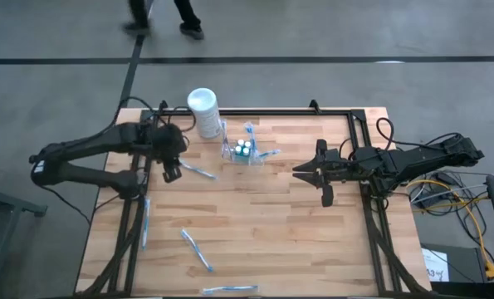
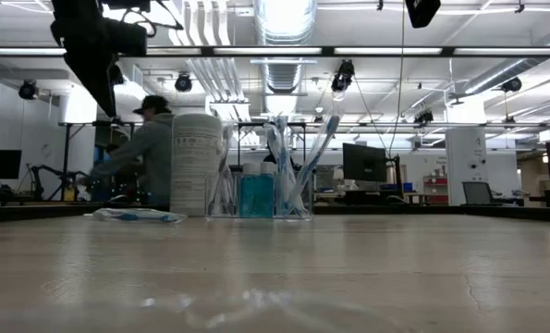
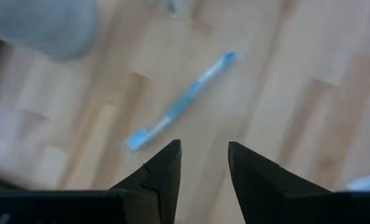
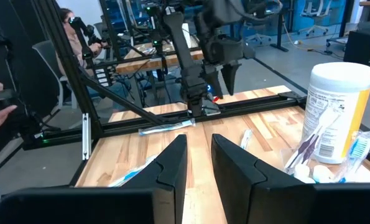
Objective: Pick & Place toothbrushing station
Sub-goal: Put the blue toothbrush into the right of the transparent organizer
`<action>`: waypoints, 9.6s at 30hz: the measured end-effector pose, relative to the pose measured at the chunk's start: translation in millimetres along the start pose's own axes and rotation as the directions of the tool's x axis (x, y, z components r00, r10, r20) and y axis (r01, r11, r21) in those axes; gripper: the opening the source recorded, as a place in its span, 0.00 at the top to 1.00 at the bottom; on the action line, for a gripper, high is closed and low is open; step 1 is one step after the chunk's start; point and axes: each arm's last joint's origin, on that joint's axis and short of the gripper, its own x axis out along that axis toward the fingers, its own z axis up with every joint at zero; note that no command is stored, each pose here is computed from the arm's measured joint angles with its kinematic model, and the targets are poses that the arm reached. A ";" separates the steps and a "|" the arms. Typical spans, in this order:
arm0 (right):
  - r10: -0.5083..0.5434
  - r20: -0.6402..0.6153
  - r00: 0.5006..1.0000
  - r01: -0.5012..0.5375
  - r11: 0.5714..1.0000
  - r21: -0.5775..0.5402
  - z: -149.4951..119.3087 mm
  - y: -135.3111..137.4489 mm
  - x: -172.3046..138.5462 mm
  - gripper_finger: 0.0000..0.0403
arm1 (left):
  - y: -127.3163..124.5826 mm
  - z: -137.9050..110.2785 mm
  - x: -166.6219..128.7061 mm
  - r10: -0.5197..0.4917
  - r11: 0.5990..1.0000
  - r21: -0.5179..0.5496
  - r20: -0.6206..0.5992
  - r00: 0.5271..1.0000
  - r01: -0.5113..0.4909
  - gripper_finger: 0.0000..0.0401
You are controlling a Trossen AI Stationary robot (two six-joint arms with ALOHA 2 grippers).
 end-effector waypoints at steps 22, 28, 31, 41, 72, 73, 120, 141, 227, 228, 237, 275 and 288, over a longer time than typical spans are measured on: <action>0.000 0.000 1.000 0.000 1.000 0.000 0.0 0.0 -0.2 0.83 | 60.5 6.0 44.4 -0.033 0.999 0.027 -0.262 0.964 0.041 0.66; 0.000 0.001 1.000 0.000 1.000 0.000 0.0 0.0 -0.2 0.82 | 66.0 14.2 47.5 -0.015 0.994 0.103 -0.177 0.984 0.034 0.66; 0.000 0.000 1.000 0.000 1.000 0.000 0.0 0.0 -0.2 0.81 | 67.4 15.8 47.7 -0.076 0.985 0.143 -0.135 0.988 0.095 0.66; 0.000 0.000 1.000 0.000 1.000 0.000 0.0 0.0 -0.2 0.81 | 77.0 -18.8 80.4 -0.120 0.982 0.116 -0.229 0.966 0.149 0.64; 0.000 -0.001 1.000 0.000 1.000 0.000 -0.2 0.0 0.1 0.83 | 86.3 -24.4 132.9 -0.064 0.931 0.332 -0.257 0.964 0.150 0.44; 0.000 -0.001 1.000 0.000 1.000 0.000 -0.2 0.0 0.1 0.83 | 86.7 -24.1 134.9 -0.065 0.931 0.331 -0.259 0.964 0.152 0.44; 0.000 0.000 1.000 0.000 1.000 0.000 -0.1 0.0 0.0 0.83 | 80.9 -4.1 142.4 -0.019 0.935 0.337 -0.276 0.961 0.115 0.44; 0.000 0.001 1.000 0.000 1.000 0.000 0.1 0.0 -0.2 0.82 | 78.9 -33.2 158.6 -0.030 0.954 0.273 -0.322 0.946 0.124 0.50; 0.000 0.000 1.000 0.000 1.000 0.000 -0.1 0.1 0.0 0.82 | 50.4 31.3 5.7 -0.235 0.953 0.276 0.406 0.883 0.126 0.87; 0.000 0.000 1.000 0.000 1.000 0.000 -0.1 0.0 0.0 0.82 | 49.9 30.4 6.1 -0.238 0.953 0.273 0.396 0.887 0.133 0.87; 0.000 0.000 1.000 0.000 1.000 0.000 -0.1 0.0 0.0 0.81 | 50.0 28.2 8.7 -0.217 0.960 0.248 0.363 0.906 0.131 0.87; 0.001 0.002 1.000 -0.001 0.999 0.043 0.3 0.0 -0.5 0.83 | -22.2 54.4 -41.4 -0.061 0.903 0.429 0.068 0.996 0.026 0.87; -0.001 -0.005 1.000 0.001 0.998 0.060 -0.9 0.0 1.1 0.80 | -27.8 92.6 -29.6 0.141 0.874 0.486 -0.244 0.960 -0.005 0.87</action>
